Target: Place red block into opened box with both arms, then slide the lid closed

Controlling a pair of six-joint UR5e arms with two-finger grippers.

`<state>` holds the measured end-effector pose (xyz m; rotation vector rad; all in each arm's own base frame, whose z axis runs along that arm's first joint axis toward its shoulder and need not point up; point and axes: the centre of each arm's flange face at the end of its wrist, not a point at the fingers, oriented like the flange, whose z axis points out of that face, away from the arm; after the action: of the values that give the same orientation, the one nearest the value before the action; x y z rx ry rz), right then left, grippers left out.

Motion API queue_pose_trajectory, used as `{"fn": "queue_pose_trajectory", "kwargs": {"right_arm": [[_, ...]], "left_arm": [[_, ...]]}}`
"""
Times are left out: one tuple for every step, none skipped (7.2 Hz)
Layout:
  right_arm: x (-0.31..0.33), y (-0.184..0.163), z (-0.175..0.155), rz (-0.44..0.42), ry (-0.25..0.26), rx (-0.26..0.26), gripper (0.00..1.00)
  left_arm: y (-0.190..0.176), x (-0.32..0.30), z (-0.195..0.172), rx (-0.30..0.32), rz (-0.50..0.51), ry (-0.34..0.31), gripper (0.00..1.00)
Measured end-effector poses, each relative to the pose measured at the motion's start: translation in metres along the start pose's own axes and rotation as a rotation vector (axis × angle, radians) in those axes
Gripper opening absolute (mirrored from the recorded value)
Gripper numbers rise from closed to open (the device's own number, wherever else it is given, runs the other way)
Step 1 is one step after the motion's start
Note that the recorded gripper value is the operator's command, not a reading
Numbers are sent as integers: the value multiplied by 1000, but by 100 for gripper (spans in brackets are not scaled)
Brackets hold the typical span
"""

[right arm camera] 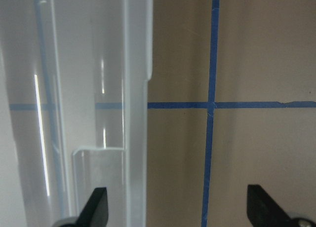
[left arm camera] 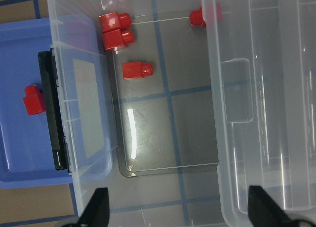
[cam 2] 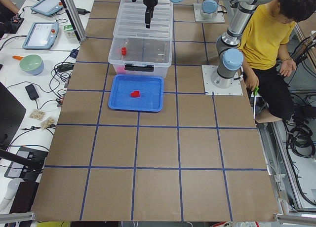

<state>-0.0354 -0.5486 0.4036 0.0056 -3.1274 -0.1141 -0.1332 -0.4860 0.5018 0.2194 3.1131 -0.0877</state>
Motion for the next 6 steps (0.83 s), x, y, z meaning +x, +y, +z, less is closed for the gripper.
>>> {"fn": "queue_pose_trajectory", "kwargs": {"right_arm": [[-7, 19, -24, 1, 2, 15, 100], [-13, 35, -43, 12, 4, 25, 100], [-20, 44, -54, 32, 4, 28, 100], [-29, 45, -58, 50, 4, 28, 100], [-43, 43, -58, 65, 6, 25, 100], [-64, 42, -57, 73, 10, 25, 100]], "left_arm": [[0, 0, 0, 0, 1, 0, 100], [1, 0, -1, -2, 5, -1, 100], [1, -5, -1, -6, 12, -1, 100], [-1, -20, 1, -12, 14, 0, 100], [-3, -51, 10, -33, 23, 9, 100], [-2, -92, 28, -69, 42, 29, 100]]}}
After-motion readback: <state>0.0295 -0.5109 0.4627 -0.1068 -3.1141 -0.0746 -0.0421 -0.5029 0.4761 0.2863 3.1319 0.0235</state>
